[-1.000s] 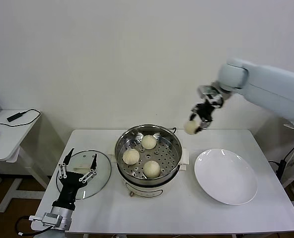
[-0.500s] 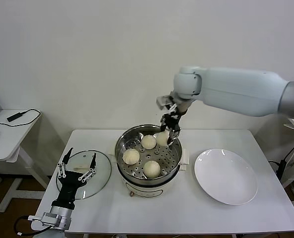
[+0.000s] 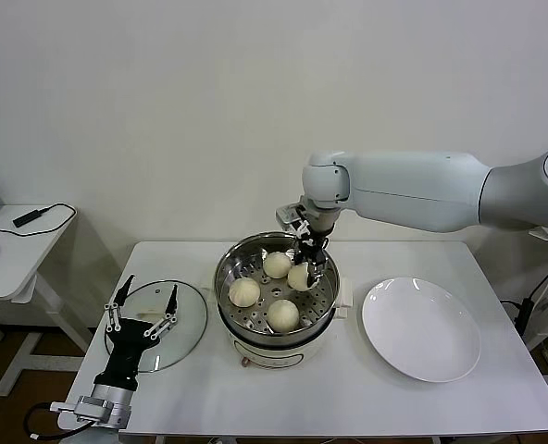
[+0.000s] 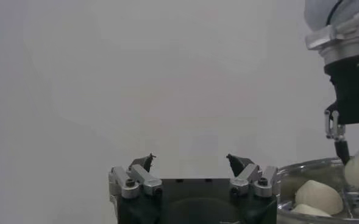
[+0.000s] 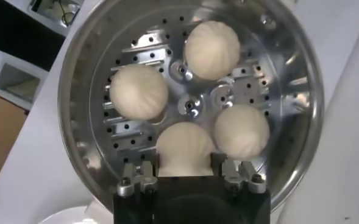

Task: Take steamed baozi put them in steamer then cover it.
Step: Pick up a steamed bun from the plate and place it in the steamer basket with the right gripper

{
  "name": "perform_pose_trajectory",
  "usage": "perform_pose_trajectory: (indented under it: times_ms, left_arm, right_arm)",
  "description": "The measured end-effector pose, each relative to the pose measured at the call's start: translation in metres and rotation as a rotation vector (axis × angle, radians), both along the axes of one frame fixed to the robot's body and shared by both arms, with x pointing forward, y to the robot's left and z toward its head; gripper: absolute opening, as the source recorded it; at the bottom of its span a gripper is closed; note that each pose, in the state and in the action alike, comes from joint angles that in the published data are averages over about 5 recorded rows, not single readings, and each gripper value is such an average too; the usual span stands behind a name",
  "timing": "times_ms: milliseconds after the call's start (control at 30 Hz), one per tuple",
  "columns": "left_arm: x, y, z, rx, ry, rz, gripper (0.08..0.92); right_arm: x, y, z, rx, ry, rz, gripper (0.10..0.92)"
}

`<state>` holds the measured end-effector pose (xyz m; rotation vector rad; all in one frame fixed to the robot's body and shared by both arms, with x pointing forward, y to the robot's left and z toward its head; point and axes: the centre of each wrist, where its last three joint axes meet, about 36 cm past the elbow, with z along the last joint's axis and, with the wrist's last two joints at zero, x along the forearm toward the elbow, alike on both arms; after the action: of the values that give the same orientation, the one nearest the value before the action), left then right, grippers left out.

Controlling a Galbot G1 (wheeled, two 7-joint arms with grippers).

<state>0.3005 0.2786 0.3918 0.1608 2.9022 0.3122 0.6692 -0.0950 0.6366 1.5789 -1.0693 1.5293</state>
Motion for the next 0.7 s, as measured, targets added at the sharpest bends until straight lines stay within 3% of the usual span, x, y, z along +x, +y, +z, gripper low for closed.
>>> perform_pose_trajectory:
  times_ms: [500, 700]
  left_arm:
    - [-0.001, 0.002, 0.002, 0.002, -0.009, 0.007, 0.823]
    - [-0.001, 0.002, 0.002, 0.003, -0.011, 0.007, 0.823]
  right_arm:
    - [0.002, -0.005, -0.019, -0.027, -0.020, -0.007, 0.648]
    - [0.001, -0.006, -0.025, -0.025, -0.025, -0.005, 0.778]
